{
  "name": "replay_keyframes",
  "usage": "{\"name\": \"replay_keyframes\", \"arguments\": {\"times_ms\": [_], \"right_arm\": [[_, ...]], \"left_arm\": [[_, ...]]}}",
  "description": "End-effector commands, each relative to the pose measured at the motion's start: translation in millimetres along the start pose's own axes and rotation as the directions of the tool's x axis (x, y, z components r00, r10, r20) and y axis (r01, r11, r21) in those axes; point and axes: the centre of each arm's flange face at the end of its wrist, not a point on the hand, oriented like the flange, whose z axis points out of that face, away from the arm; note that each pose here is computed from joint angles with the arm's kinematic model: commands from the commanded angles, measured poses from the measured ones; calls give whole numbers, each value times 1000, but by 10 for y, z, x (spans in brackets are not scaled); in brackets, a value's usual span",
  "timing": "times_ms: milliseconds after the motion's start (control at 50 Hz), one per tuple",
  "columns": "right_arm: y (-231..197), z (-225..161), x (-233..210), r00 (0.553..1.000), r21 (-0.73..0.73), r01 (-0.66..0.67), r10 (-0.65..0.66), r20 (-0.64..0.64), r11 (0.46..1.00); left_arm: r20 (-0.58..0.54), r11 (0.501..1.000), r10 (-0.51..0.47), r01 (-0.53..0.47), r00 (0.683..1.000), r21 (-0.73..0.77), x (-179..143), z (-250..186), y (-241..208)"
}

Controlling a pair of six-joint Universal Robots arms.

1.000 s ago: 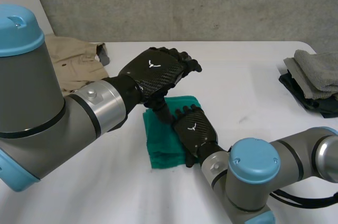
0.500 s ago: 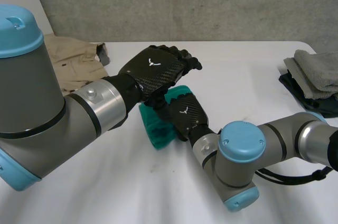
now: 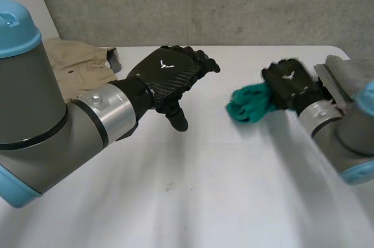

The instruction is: Fold the laundry.

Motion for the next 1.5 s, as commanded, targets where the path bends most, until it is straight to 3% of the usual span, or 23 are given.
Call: {"name": "replay_keyframes", "arguments": {"times_ms": [20, 100, 200, 300, 440, 620, 700, 900, 1120, 1220, 1300, 1320, 1380, 1400, 1420, 1460, 1500], "right_arm": [[-210, 275, 596, 993, 148, 78, -64, -101, 986], [-371, 433, 939, 985, 247, 93, -54, -161, 964], [-575, 534, 1535, 973, 411, 35, 63, -224, 911], [-408, 511, 2080, 959, 493, 13, 129, -252, 870], [214, 387, 2415, 956, 426, 23, 104, -274, 905], [1423, -67, 2559, 960, 252, -14, 83, -268, 968], [1672, -283, 2561, 962, 188, -32, 81, -260, 982], [1785, -444, 2544, 973, 128, -63, 89, -211, 990], [1142, -562, 2608, 966, -9, -126, 120, -231, 992], [844, -668, 2816, 927, -110, -95, 48, -372, 989], [673, -790, 3056, 840, -273, 2, -150, -522, 962], [576, -827, 3143, 789, -346, 62, -258, -557, 936], [349, -873, 3300, 690, -423, 157, -406, -600, 893], [203, -856, 3338, 633, -435, 208, -460, -623, 876], [102, -796, 3315, 619, -412, 237, -464, -634, 880], [-142, -587, 3132, 630, -319, 295, -435, -644, 901], [-511, -294, 2719, 697, -124, 326, -327, -639, 937]], "left_arm": [[5, 1000, 1, -1, 1000, 1, -17, 2, -1], [6, 1000, 0, 0, 1000, 2, -25, 3, -4], [6, 1000, 0, 0, 1000, 2, -25, 3, -4], [6, 1000, 0, 0, 1000, 0, -23, 2, 0], [6, 1000, -2, 2, 1000, -4, -27, 7, 16], [2, 1000, -6, 6, 1000, -14, -16, 18, 52], [4, 1000, -7, 7, 1000, -19, -23, 38, 80], [1, 1000, -8, 8, 1000, -19, -12, 47, 91], [2, 1000, -9, 9, 1000, -22, -13, 56, 106], [1, 1000, -7, 7, 1000, -19, -8, 50, 94], [3, 1000, -5, 5, 1000, -12, -11, 41, 70], [3, 1000, -5, 5, 1000, -10, -12, 40, 63], [6, 1000, -2, 2, 1000, -4, -21, 37, 46], [6, 1000, -3, 3, 1000, -4, -21, 37, 46], [8, 1000, -1, 1, 1000, -3, -29, 38, 42], [9, 1000, -2, 2, 1000, -1, -32, 40, 34], [11, 1000, -2, 2, 1000, 1, -38, 42, 34]]}}
